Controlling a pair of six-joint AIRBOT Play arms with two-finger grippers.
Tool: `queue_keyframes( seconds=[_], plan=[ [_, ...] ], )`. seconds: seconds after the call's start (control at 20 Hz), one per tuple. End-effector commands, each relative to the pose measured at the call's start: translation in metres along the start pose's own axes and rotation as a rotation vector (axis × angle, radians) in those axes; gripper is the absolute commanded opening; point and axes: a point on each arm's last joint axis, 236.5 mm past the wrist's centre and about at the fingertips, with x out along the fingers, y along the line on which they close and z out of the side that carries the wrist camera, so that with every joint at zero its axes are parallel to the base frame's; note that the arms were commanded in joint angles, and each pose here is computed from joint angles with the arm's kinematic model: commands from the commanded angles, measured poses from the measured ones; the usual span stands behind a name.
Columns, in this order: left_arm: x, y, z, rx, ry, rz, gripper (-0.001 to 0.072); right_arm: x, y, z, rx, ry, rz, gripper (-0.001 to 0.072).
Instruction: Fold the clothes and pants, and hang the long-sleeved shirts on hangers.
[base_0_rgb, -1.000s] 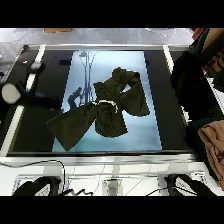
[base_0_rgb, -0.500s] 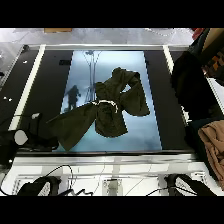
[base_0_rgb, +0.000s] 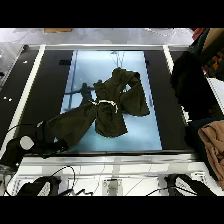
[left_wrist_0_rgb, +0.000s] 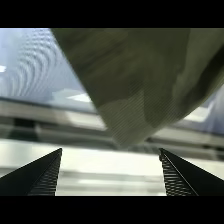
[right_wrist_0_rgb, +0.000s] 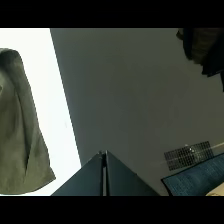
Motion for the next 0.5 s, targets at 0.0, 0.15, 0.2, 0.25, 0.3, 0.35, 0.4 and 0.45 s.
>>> queue_keyframes(
  seconds=[0.0,0.15,0.2,0.25,0.3,0.35,0.4,0.45],
  plan=[
    [0.011,-0.007,0.006,-0.051,-0.005,-0.038,0.0692,-0.001,0.001,0.004,0.000,-0.018,0.004,0.0027],
    [0.022,-0.004,0.004,-0.071,0.029,-0.032,0.0688,-0.001,0.001,0.006,0.001,-0.025,0.005,0.0027],
    [0.023,-0.006,0.009,-0.082,0.016,-0.043,0.0600,-0.001,0.001,0.006,0.001,-0.025,0.005,0.0027],
    [0.023,-0.010,0.015,-0.094,-0.007,-0.059,0.0503,-0.001,0.001,0.006,0.001,-0.025,0.005,0.0027],
    [0.023,-0.013,0.021,-0.105,-0.035,-0.076,0.0477,-0.001,0.001,0.006,0.001,-0.024,0.005,0.0028],
    [0.022,-0.016,0.027,-0.115,-0.058,-0.087,0.0466,-0.001,0.002,0.006,0.001,-0.025,0.006,0.0027],
    [0.022,-0.017,0.030,-0.120,-0.072,-0.093,0.0464,-0.001,0.002,0.006,0.001,-0.024,0.006,0.0027],
    [0.022,-0.018,0.031,-0.124,-0.077,-0.098,0.0464,-0.001,0.002,0.006,0.001,-0.025,0.006,0.0027]
  ],
)
